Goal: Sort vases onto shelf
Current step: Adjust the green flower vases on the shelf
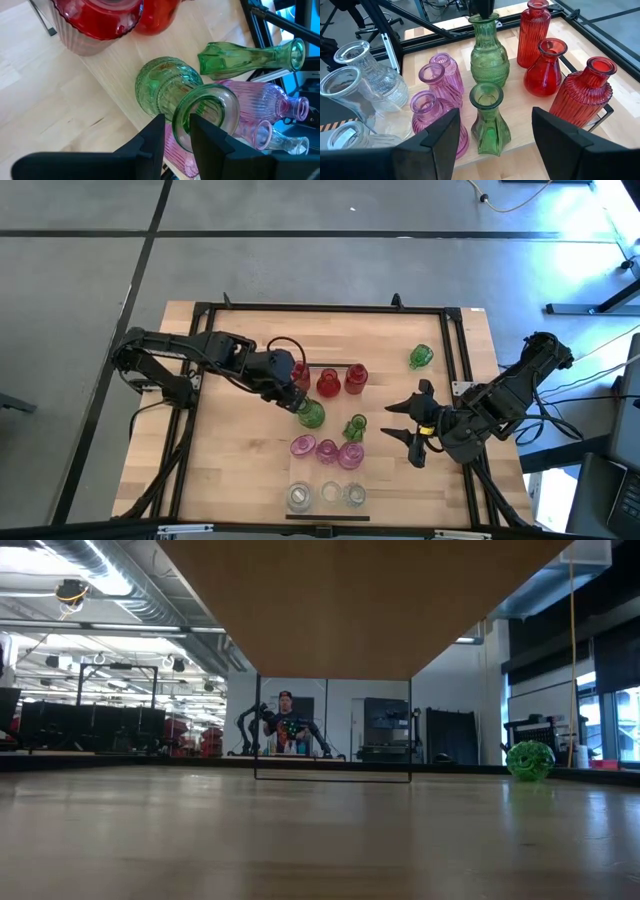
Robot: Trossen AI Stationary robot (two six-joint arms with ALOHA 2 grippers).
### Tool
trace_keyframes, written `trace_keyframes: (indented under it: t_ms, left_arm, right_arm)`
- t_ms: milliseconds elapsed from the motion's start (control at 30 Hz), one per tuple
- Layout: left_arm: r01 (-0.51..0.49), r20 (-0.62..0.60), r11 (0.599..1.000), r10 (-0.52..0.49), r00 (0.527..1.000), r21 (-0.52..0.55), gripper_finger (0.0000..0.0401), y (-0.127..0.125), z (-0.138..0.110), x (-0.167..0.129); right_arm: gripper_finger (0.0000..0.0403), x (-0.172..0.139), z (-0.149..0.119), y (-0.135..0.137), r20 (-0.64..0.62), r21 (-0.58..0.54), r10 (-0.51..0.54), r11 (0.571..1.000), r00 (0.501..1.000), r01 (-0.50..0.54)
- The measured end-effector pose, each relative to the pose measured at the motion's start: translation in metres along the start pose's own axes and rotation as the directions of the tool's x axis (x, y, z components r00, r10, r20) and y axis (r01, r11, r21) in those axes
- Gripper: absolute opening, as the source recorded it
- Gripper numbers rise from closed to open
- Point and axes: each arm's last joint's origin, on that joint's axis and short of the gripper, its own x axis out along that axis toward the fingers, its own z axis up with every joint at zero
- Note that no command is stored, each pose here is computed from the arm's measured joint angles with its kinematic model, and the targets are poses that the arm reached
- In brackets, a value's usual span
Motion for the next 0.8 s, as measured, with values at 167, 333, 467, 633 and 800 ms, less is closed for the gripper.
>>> trace_keyframes:
  t_ms: [167,333,467,633,800]
  left_arm:
    - [0.0,0.0,1.0,0.0,1.0,-0.009,0.0082,0.0,0.0001,0.0]
    - [0.028,0.002,0.999,-0.028,1.0,-0.017,0.0082,-0.0025,0.0008,0.0]
    - [0.065,0.016,0.998,-0.065,0.998,-0.017,0.0082,-0.0053,0.0019,-0.0021]
    - [0.065,0.019,0.998,-0.065,0.998,-0.017,0.0082,-0.0045,0.0033,-0.0029]
    - [0.07,0.021,0.998,-0.07,0.997,-0.001,0.0082,-0.0039,0.003,-0.0057]
  right_arm:
    - [0.0229,0.0,0.0,0.0,0.0,0.0,0.0,1.0,1.0,0.0]
    - [0.0229,0.0,0.0,0.0,0.0,0.001,0.0,1.0,1.0,0.0]
    - [0.0229,0.0,0.0,0.0,0.0,0.001,0.0,1.0,1.0,0.0]
    - [0.0229,0.0,0.0,0.0,0.0,0.001,0.0,1.0,1.0,0.0]
    - [0.0229,0.0,-0.0001,0.0002,-0.004,0.001,0.005,1.0,1.0,-0.005]
